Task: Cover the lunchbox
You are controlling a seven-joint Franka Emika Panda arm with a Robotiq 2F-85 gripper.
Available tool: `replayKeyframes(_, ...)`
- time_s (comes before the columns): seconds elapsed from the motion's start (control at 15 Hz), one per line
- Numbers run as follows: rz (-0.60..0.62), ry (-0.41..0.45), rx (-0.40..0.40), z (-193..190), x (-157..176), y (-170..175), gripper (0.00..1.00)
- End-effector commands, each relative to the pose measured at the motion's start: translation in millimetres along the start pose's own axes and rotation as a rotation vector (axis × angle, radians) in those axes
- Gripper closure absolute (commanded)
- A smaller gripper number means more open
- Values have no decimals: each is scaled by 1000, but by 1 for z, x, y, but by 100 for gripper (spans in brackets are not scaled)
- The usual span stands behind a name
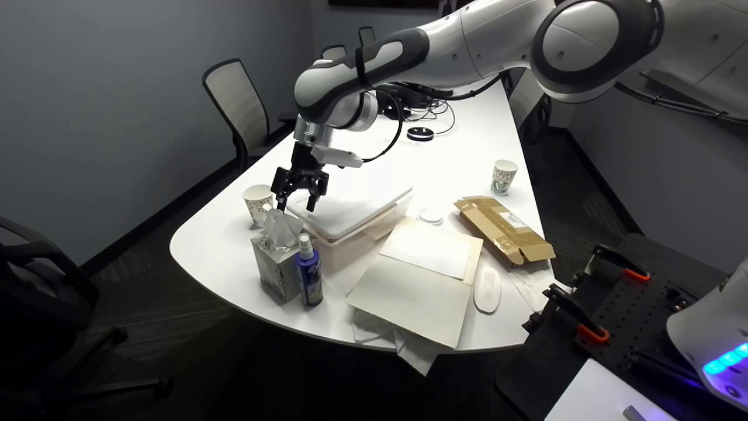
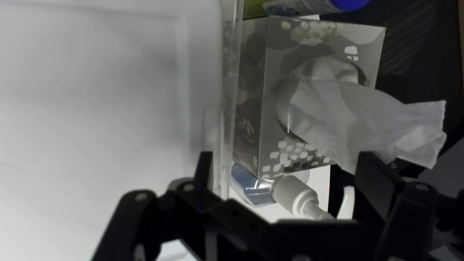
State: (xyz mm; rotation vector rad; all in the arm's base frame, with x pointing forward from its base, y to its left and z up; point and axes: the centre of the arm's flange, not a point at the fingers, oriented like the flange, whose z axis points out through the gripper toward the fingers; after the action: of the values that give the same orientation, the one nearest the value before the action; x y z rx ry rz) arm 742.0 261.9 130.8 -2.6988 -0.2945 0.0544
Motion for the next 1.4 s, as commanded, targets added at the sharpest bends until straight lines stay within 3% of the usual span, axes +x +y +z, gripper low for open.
replayKeyframes(0.0, 2, -30, -39, 1, 8, 2, 0)
replayKeyframes(0.33, -17, -69, -102, 9, 4, 6, 0)
replayKeyframes(1.33, -30, -132, 10, 21, 1, -3, 0)
